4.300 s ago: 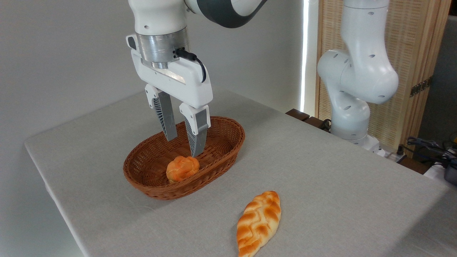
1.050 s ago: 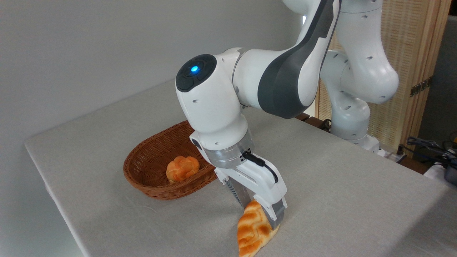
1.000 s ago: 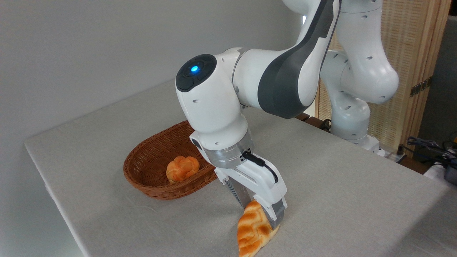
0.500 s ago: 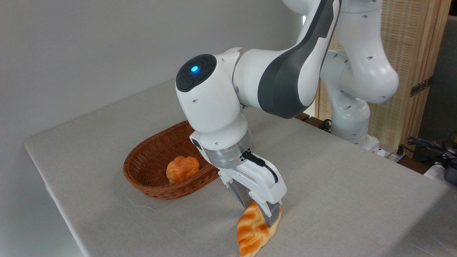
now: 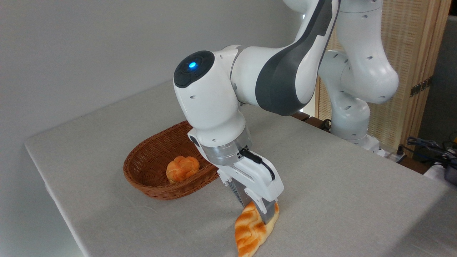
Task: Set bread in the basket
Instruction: 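Lift the braided loaf and carry it over the basket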
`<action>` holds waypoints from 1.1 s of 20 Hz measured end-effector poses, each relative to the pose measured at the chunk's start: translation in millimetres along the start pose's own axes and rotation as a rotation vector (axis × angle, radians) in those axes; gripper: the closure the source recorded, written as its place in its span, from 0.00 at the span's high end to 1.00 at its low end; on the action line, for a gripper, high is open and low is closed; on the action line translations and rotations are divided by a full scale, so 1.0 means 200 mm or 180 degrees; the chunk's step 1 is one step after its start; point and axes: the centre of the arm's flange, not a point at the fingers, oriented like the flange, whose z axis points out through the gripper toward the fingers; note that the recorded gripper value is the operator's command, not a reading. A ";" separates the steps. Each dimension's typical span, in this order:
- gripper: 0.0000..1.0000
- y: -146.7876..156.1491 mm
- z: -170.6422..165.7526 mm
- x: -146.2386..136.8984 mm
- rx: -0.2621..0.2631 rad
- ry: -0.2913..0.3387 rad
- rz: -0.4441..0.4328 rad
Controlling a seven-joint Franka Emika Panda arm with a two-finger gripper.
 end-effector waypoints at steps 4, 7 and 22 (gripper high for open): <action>0.23 0.02 -0.05 0.00 0.0044 0.0052 0.0023; 0.27 0.07 -0.21 0.03 0.0161 0.0229 0.0081; 0.94 1.07 -0.53 0.79 0.0259 0.0536 0.0952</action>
